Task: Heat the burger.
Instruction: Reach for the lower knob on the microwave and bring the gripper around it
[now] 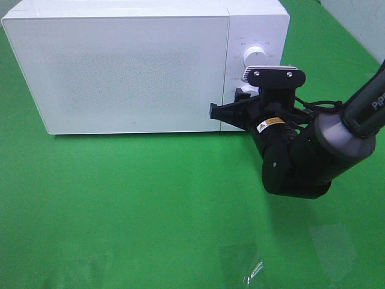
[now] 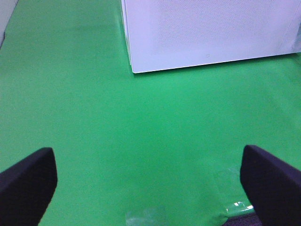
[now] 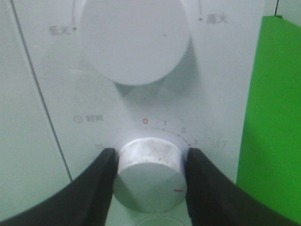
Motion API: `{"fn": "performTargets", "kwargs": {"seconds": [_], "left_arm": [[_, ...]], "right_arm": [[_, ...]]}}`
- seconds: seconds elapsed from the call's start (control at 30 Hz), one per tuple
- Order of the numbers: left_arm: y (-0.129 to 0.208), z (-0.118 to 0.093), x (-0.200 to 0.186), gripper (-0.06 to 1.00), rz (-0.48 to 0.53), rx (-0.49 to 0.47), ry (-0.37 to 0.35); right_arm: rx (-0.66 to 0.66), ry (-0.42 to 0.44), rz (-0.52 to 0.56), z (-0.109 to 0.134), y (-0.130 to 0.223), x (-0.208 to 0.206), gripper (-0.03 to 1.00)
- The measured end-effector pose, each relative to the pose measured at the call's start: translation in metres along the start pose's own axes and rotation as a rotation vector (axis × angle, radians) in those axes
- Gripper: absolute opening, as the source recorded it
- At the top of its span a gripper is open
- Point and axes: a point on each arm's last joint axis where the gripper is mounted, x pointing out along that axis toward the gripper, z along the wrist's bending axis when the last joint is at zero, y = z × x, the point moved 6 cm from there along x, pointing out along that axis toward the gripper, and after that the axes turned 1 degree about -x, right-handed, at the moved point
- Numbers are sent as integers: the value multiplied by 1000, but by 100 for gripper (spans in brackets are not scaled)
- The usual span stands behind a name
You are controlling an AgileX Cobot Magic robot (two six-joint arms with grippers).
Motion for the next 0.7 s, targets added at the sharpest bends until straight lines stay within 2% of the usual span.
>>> {"fn": "performTargets", "kwargs": {"seconds": [0.07,0.1,0.13,0.17,0.2,0.23,0.27,0.3,0.33,0.37,0.4,0.43,0.47,0.5,0.53,0.6,0.7], "left_arm": [[0,0,0,98,0,0,0],[0,0,0,98,0,0,0],[0,0,0,98,0,0,0],[0,0,0,98,0,0,0],[0,0,0,98,0,0,0],[0,0,0,98,0,0,0],[0,0,0,98,0,0,0],[0,0,0,98,0,0,0],[0,0,0,98,0,0,0],[0,0,0,98,0,0,0],[0,0,0,98,0,0,0],[0,0,0,98,0,0,0],[0,0,0,98,0,0,0],[0,0,0,98,0,0,0],[0,0,0,98,0,0,0],[0,0,0,98,0,0,0],[0,0,0,98,0,0,0]], "right_arm": [[51,0,0,0,0,0,43],[165,0,0,0,0,0,43],[165,0,0,0,0,0,43],[276,-2,0,0,0,0,43],[276,-2,0,0,0,0,43],[395,-2,0,0,0,0,43],[395,-2,0,0,0,0,43],[510,-3,2,-1,0,0,43],[510,-3,2,-1,0,0,43],[639,-3,3,-1,0,0,43],[639,-3,3,-1,0,0,43],[771,-2,3,-1,1,0,43],[771,-2,3,-1,1,0,43],[902,-1,4,-1,1,-1,43],[902,-1,4,-1,1,-1,43],[1173,4,3,-2,1,-1,43],[1226,4,1,-2,1,-1,43]]}}
